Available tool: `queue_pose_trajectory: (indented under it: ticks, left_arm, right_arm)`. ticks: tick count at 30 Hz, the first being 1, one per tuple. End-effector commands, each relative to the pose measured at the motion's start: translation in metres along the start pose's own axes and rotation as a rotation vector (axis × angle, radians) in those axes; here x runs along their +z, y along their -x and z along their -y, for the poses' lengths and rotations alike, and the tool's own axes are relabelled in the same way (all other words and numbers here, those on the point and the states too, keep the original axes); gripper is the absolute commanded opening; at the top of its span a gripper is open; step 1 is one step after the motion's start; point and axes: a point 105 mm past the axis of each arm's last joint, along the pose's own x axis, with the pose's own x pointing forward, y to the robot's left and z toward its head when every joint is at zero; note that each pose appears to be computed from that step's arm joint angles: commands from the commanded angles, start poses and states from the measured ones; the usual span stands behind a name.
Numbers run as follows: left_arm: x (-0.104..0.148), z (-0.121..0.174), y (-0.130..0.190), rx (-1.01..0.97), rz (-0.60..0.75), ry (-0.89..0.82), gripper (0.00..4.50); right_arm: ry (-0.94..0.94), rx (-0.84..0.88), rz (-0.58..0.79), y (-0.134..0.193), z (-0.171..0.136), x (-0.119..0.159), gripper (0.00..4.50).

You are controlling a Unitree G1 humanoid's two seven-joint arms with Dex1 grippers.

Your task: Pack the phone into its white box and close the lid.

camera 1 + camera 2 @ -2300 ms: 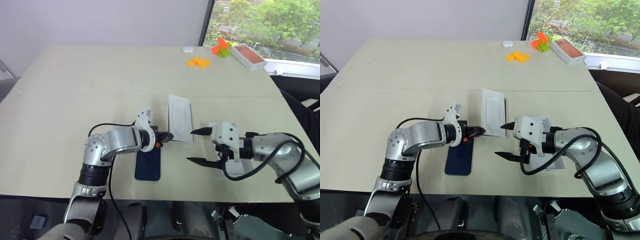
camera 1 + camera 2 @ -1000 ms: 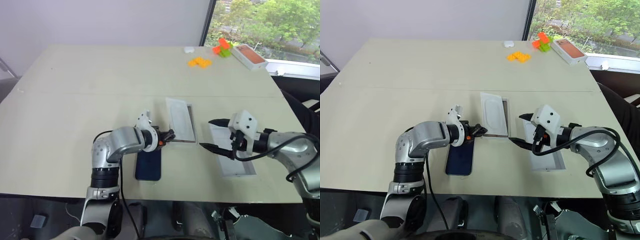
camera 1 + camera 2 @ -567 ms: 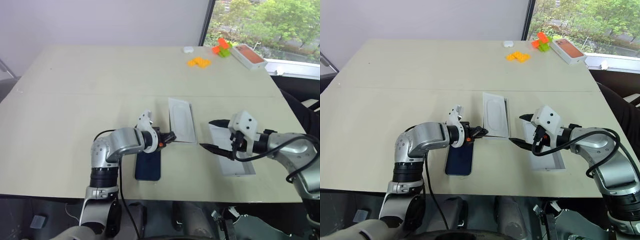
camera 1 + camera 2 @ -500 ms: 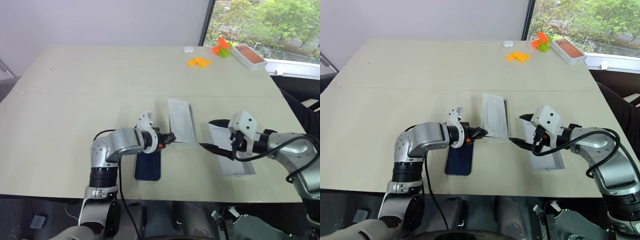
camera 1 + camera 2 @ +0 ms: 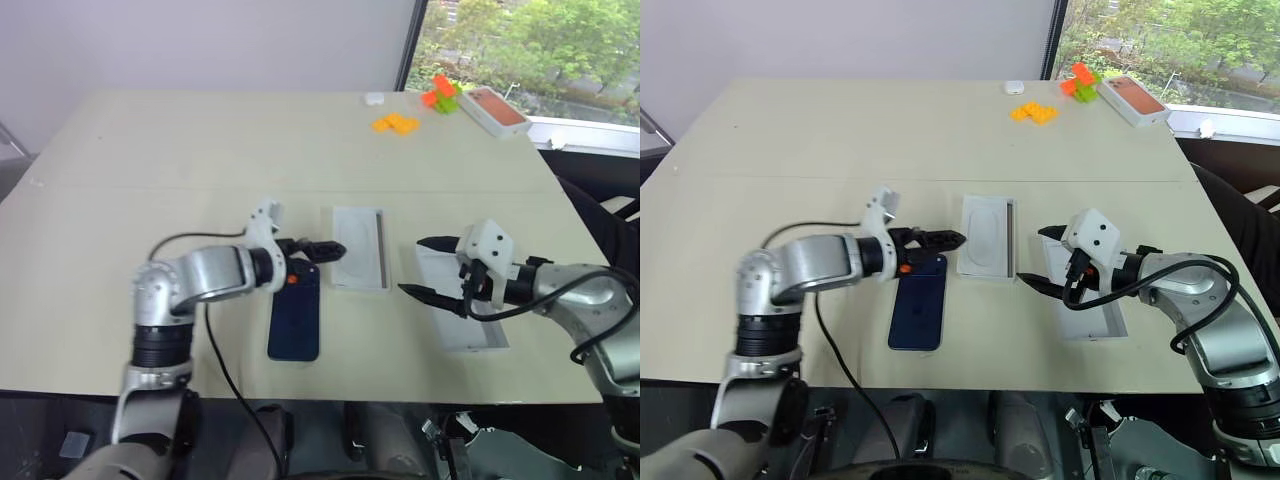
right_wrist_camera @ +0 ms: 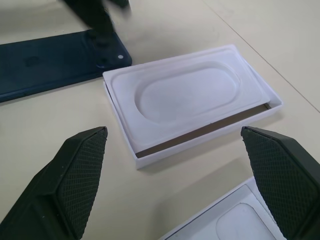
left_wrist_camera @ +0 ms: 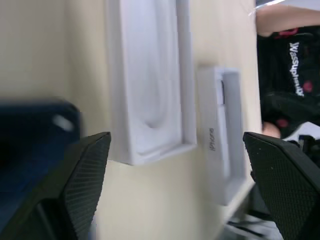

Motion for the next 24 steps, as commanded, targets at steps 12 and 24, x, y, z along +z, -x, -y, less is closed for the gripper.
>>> queue_pose_trajectory:
  ticks: [12, 24]
  left_arm:
    - [0.070, -0.068, 0.075, 0.440, 0.382, -0.515, 4.50]
    - [0.016, -0.068, 0.054, 0.219, 0.258, -0.925, 4.50]
  right_arm:
    - [0.012, -0.045, 0.089, -0.044, 0.008, 0.023, 3.12]
    - [-0.036, -0.162, -0.120, -0.099, 0.017, 0.007, 0.04]
